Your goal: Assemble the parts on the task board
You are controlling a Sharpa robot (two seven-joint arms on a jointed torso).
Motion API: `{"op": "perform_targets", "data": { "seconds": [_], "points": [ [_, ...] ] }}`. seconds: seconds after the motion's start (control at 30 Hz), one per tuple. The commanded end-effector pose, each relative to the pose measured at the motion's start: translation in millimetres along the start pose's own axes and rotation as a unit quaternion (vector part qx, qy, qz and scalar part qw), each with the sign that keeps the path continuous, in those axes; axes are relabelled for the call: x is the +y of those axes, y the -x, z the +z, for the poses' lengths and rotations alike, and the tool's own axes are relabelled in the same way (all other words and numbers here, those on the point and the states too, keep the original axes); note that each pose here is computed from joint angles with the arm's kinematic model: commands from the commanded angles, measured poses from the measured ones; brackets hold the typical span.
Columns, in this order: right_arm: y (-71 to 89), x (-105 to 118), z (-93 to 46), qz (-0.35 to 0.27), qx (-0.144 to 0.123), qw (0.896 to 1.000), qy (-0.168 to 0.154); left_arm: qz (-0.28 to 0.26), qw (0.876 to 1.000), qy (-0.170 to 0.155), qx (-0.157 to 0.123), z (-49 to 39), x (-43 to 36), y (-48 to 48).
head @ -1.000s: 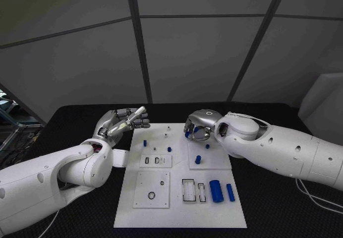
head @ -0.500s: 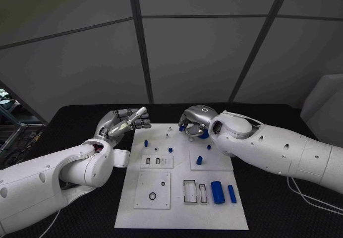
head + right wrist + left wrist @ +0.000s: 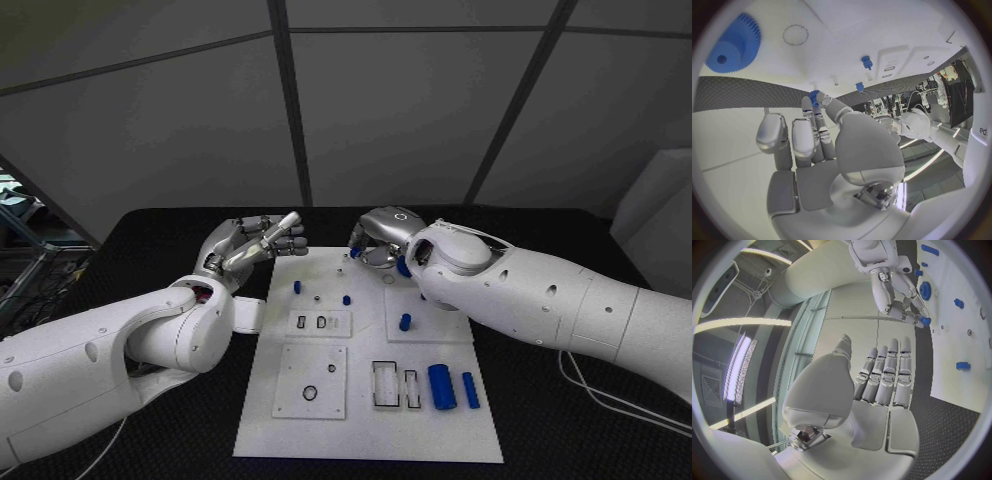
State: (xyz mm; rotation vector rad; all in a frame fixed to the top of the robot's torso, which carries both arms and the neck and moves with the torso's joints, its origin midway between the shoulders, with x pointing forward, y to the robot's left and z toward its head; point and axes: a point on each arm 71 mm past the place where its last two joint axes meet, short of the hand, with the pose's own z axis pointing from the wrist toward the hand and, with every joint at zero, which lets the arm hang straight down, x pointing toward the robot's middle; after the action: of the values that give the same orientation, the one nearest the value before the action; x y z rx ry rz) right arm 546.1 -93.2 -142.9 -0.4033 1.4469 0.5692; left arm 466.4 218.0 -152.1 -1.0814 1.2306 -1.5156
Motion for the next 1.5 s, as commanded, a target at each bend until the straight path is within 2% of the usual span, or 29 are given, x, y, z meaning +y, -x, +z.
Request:
{"op": "perform_targets", "data": {
  "seconds": [0.03,0.63,1.5],
  "points": [
    [2.9,0.8,2.8,0.000,-0.011,1.000,0.006,0.000,1.000,-0.007,0.008,1.0,-2.8,-1.7],
    [-3.4,4.3,16.3,-0.004,0.003,1.000,0.007,-0.002,1.000,-0.011,0.012,4.2,-6.9,-5.4],
    [-12.2,6.2,26.3,-0.006,0.037,0.999,0.001,-0.002,1.000,-0.016,0.015,6.5,-11.1,-6.3]
  ]
}}
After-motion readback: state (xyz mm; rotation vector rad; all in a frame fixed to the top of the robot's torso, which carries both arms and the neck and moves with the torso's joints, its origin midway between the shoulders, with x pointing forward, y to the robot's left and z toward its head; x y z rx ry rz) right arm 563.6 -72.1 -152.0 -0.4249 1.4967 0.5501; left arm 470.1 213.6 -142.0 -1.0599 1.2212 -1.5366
